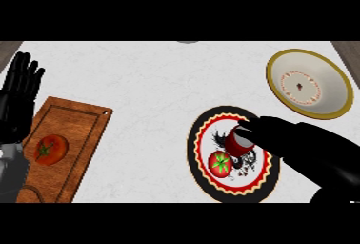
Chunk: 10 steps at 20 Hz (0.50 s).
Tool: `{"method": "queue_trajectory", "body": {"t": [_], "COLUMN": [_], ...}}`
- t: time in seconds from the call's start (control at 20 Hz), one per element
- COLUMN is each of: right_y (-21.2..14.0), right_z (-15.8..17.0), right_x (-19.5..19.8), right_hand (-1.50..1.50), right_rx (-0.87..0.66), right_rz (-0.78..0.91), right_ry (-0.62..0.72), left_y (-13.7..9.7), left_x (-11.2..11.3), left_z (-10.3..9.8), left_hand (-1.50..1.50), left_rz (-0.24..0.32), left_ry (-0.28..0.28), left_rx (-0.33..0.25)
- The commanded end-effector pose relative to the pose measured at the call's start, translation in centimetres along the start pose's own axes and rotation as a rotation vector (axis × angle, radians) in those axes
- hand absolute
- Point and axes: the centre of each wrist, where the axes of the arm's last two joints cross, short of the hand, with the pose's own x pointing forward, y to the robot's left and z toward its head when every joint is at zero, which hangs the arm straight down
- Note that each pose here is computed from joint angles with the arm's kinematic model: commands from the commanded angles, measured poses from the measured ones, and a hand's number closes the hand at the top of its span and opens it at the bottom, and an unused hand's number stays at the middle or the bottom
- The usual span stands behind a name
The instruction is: Pick the can from the plate and place it in the bowl
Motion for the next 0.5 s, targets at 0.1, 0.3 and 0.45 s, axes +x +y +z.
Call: {"method": "queue_trajectory", "body": {"t": [0.1, 0.3, 0.45], "right_y": [2.9, 1.7, 2.0], "right_z": [-2.6, -3.2, -2.9], "right_x": [-1.2, -3.0, -4.1], "right_hand": [-1.5, -1.5, -1.5], "right_rx": [0.007, -0.014, -0.013], "right_rz": [0.01, -0.001, -0.012], "right_ry": [0.02, 0.018, -0.029], "left_y": [0.8, 0.3, 0.4], "left_x": [0.2, 0.2, -1.9], "left_z": [0.0, -0.4, 0.9], "left_hand": [0.0, 0.0, 0.0], "left_rz": [-0.013, 0.005, -0.004], "left_ry": [0.003, -0.013, -0.021], "left_rx": [-0.01, 0.014, -0.005]}}
